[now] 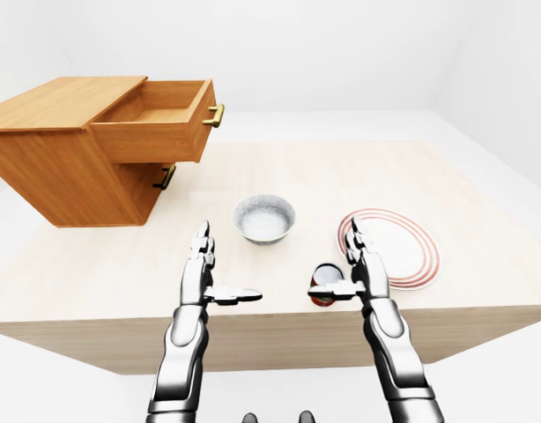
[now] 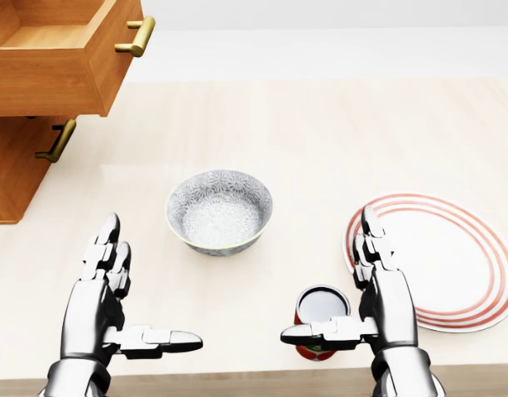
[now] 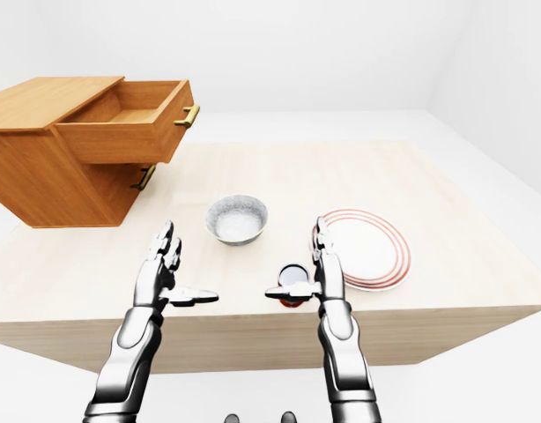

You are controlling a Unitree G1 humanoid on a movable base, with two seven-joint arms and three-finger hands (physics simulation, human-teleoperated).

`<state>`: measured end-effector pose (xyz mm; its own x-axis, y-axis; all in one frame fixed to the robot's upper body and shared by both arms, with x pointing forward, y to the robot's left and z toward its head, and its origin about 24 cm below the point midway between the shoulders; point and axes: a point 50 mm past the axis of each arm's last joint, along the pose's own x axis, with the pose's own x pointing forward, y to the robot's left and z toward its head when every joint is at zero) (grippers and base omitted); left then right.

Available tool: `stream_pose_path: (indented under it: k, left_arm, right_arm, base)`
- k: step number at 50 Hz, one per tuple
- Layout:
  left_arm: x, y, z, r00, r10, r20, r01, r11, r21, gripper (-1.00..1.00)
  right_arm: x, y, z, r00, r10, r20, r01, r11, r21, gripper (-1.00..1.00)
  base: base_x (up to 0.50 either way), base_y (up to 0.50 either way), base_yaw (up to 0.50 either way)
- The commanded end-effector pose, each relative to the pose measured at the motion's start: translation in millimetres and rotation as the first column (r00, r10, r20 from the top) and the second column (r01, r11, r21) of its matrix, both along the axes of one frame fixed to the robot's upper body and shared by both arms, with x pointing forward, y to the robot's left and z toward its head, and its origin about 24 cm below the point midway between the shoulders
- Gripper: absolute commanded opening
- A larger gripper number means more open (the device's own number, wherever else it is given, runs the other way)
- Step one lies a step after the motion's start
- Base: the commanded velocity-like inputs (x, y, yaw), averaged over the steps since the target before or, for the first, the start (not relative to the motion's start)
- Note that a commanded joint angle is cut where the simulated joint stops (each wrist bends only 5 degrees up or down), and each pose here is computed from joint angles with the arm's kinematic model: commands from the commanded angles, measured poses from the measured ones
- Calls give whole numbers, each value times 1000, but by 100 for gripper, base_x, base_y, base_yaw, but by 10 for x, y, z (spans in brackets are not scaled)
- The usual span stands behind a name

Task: Put the bowl on top of the cabinet.

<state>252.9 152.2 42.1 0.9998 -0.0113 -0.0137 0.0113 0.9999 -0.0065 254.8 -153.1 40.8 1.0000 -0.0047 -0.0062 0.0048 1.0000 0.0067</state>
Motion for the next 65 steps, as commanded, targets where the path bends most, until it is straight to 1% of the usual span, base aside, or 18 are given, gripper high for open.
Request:
stream_pose_path:
  k: [1, 13, 29, 40, 44, 48, 65]
  left_arm:
    - [-6, 54, 48, 1000, -25, -12, 25, 999, -30, 100]
    - [-38, 39, 105, 999, -35, 13, 35, 999, -29, 100]
    - [-47, 56, 118, 1000, -22, 18, 22, 1000, -17, 100]
    - [-59, 58, 124, 999, -34, 21, 34, 999, -19, 100]
    - [-89, 51, 127, 999, -47, 24, 48, 999, -24, 100]
    - [-138, 45, 178, 997, -60, 47, 62, 998, -33, 100]
    - [-143, 66, 198, 997, -58, 57, 60, 997, -47, 100]
  right_arm:
    - [22, -62, -9, 1000, -9, -13, 9, 1000, 15, 100]
    - [33, -54, -23, 1000, -7, -21, 8, 1000, 8, 100]
    - [41, -33, -31, 1000, -5, -28, 5, 1000, 1, 100]
    - [35, -29, -27, 1000, -1, -28, 1, 1000, 4, 100]
    - [29, -30, -21, 1000, -1, -23, 1, 1000, 5, 100]
    - [15, -29, -8, 1000, 2, -16, -2, 1000, 8, 100]
    - [13, -29, 3, 1000, 9, -9, -9, 1000, 13, 100]
  base:
    - [0, 0, 0]
    - [0, 0, 0]
    - [0, 0, 0]
    - [0, 0, 0]
    - [0, 0, 0]
    - [0, 0, 0]
    - [45, 0, 0]
